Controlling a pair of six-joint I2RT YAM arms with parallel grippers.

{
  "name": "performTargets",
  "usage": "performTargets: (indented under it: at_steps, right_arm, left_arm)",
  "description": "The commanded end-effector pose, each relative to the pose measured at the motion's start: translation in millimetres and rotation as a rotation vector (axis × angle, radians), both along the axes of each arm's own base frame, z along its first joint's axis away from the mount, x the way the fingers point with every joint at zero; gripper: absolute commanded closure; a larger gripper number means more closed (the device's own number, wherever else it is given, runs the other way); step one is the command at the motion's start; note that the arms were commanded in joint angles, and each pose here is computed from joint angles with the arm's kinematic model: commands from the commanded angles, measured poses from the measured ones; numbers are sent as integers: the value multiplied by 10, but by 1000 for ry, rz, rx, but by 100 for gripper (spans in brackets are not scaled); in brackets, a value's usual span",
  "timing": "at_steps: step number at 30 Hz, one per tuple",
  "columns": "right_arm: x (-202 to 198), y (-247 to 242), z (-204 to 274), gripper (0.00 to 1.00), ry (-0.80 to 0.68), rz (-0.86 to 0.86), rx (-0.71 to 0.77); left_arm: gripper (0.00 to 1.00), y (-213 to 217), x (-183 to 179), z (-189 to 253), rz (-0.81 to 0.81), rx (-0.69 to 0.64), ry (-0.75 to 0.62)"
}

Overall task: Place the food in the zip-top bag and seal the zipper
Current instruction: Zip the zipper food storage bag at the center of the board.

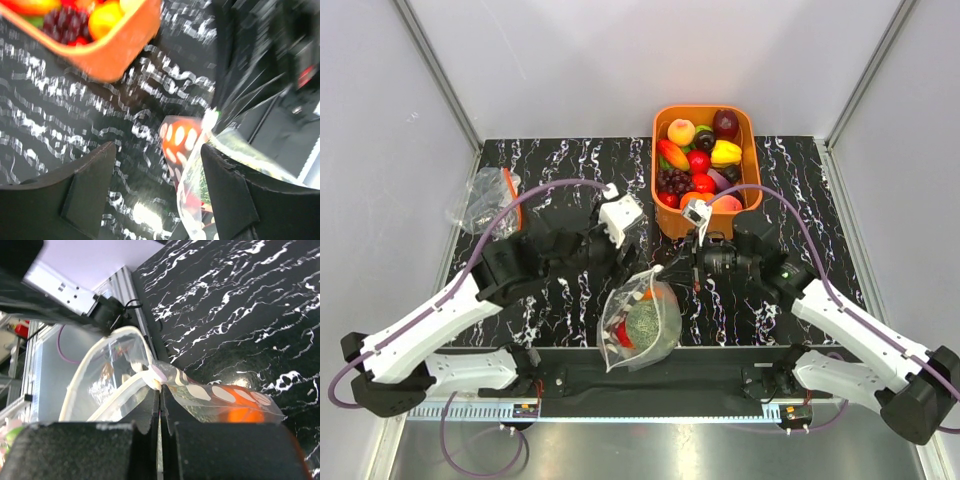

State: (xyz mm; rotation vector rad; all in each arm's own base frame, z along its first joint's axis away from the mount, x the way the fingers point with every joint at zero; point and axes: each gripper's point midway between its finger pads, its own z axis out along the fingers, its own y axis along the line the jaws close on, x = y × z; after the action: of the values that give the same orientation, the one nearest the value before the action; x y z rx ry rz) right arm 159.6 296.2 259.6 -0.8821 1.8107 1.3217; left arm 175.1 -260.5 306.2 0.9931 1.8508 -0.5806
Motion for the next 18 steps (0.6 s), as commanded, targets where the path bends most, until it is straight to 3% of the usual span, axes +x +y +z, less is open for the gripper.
performTargets:
  at_steps: [1,4,7,13,18]
  right_arm:
    - [-6,-57,194,100,32,-71,0]
    - [-28,-85,220,100,40,-86,2]
    - [-38,-115,238,100,39,-99,4]
    - [-72,-142,274,100,38,-101,11]
    - [-109,-170,291,100,31,-99,12]
  left_arm:
    - [27,-259,-93,267,-110,-79,16]
    - [32,-397,-198,355,-182,-106,28]
    - [49,-529,-273,325,-205,-107,47]
    - [54,-673,-353,255,-248,-102,38]
    - [48,-715,-387,264,-274,-120,38]
